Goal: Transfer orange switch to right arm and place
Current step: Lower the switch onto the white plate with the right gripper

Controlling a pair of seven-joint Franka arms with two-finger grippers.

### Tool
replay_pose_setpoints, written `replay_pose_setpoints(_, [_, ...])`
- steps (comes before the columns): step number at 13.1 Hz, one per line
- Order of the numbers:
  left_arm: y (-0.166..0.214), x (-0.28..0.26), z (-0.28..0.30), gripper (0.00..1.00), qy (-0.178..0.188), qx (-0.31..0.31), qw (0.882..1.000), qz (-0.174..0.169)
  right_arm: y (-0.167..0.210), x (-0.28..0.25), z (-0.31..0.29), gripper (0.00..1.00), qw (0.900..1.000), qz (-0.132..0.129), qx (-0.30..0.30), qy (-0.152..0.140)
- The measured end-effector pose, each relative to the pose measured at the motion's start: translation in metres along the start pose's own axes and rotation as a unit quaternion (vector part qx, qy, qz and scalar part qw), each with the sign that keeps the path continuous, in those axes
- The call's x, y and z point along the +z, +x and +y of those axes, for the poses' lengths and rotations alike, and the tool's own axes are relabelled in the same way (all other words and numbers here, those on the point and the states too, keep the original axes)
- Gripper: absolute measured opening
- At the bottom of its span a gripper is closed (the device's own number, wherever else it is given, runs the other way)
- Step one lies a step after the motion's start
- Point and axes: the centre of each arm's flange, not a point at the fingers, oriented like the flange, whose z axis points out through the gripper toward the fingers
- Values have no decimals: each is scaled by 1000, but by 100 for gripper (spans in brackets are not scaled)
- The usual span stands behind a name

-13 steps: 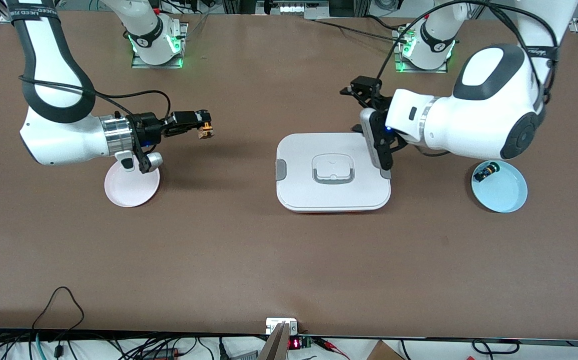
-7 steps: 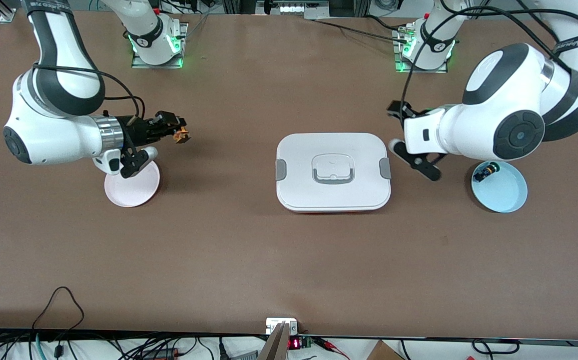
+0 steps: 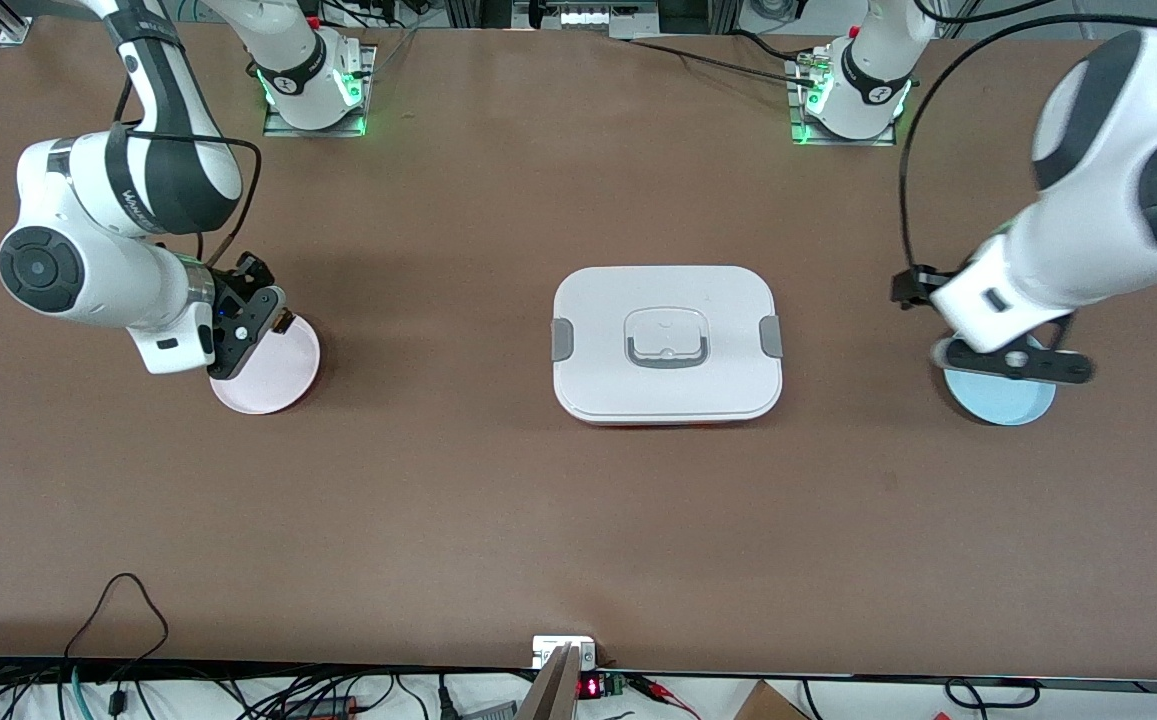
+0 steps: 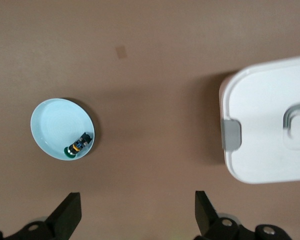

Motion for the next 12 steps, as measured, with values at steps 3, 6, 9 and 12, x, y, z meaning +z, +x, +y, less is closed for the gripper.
replay_pose_setpoints(3, [-26,-18,-35,100,-4,-49,995,82,-4,23,12,41,997,1,-64,-36])
replay_pose_setpoints(6, [-57,-7,-35,100,-1,-49,994,94,-14,62,21,41,993,7,-108,-47])
replay_pose_setpoints(9, [-65,2,-35,100,0,-49,995,85,-23,98,28,41,986,-15,-147,-72])
replay_pose_setpoints(12, [-65,0,-34,100,0,-49,995,86,-32,130,39,41,984,-9,-156,-81])
